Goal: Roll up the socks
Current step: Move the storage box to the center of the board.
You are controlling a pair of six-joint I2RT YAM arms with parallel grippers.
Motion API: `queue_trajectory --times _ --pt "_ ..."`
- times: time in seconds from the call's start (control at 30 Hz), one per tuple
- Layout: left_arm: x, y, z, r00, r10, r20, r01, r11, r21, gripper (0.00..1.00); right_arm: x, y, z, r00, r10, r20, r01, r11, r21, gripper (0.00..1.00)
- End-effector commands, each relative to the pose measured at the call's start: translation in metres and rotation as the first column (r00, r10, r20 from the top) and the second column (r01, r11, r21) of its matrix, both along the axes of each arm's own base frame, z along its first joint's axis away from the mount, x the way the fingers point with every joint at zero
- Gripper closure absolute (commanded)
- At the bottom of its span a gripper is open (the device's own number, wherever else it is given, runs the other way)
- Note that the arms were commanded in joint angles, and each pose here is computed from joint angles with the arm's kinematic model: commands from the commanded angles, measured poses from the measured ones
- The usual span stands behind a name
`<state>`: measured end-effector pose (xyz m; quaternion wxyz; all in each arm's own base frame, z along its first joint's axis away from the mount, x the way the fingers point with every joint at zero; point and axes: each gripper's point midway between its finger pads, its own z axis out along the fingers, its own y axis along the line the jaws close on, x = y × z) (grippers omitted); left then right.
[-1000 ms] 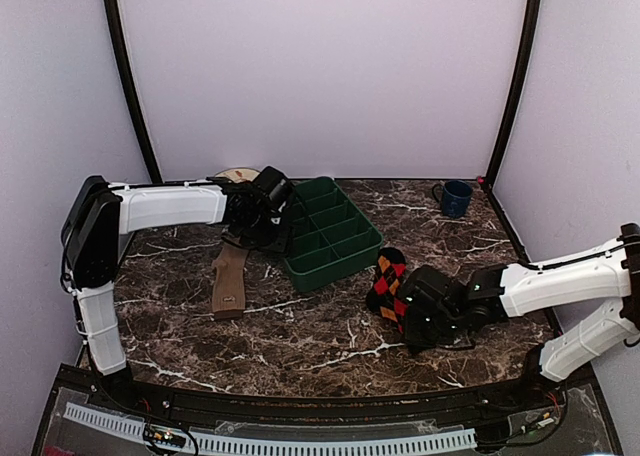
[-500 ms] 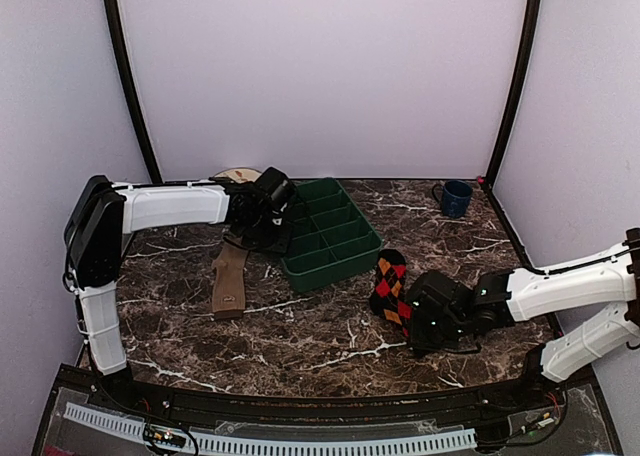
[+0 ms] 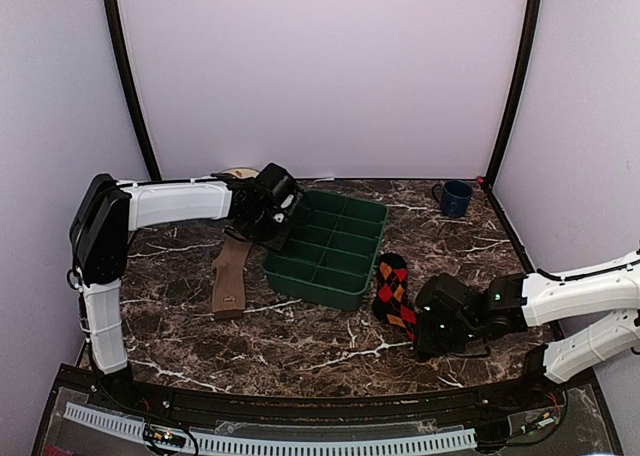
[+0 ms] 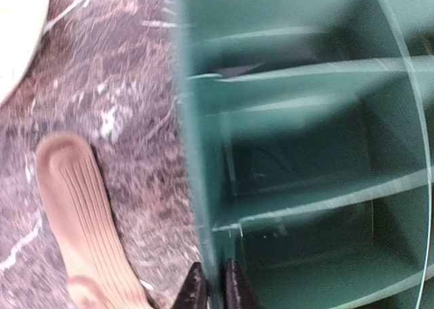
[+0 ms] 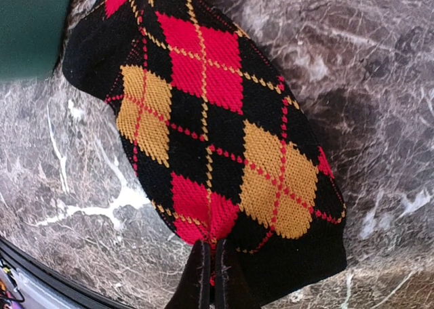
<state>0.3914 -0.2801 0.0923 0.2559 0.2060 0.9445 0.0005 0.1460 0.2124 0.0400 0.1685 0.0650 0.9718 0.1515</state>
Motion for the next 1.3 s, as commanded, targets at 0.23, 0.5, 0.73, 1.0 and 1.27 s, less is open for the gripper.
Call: queue_trajectory --times 0.23,0.5,0.73,1.0,1.27 --pt "0.086 -0.014 0.036 0.963 -0.187 0.197 0.176 0.982 0.072 0.95 -0.020 0.007 -0.013 0.999 0.027 -0.027 -0.027 1.000 0.001 1.00" --pt "0.151 0.000 0.042 0.928 -0.191 0.319 0.174 0.981 0.082 0.95 -0.023 0.039 -0.014 0.992 0.125 -0.036 -0.124 0.992 0.021 1.00" --pt "0.174 -0.030 0.005 0.858 -0.376 0.349 0.355 0.926 0.125 0.95 -0.012 0.076 -0.006 0.979 0.202 -0.017 -0.202 0.979 0.018 1.00" --pt "0.185 -0.042 -0.016 0.785 -0.501 0.364 0.472 0.865 0.173 0.94 -0.001 0.113 -0.015 0.965 0.261 -0.017 -0.260 0.965 0.040 1.00" --pt "0.204 -0.009 0.000 0.816 -0.429 0.387 0.406 0.903 0.143 0.37 0.013 0.144 -0.025 0.954 0.300 -0.007 -0.299 0.952 0.068 1.00"
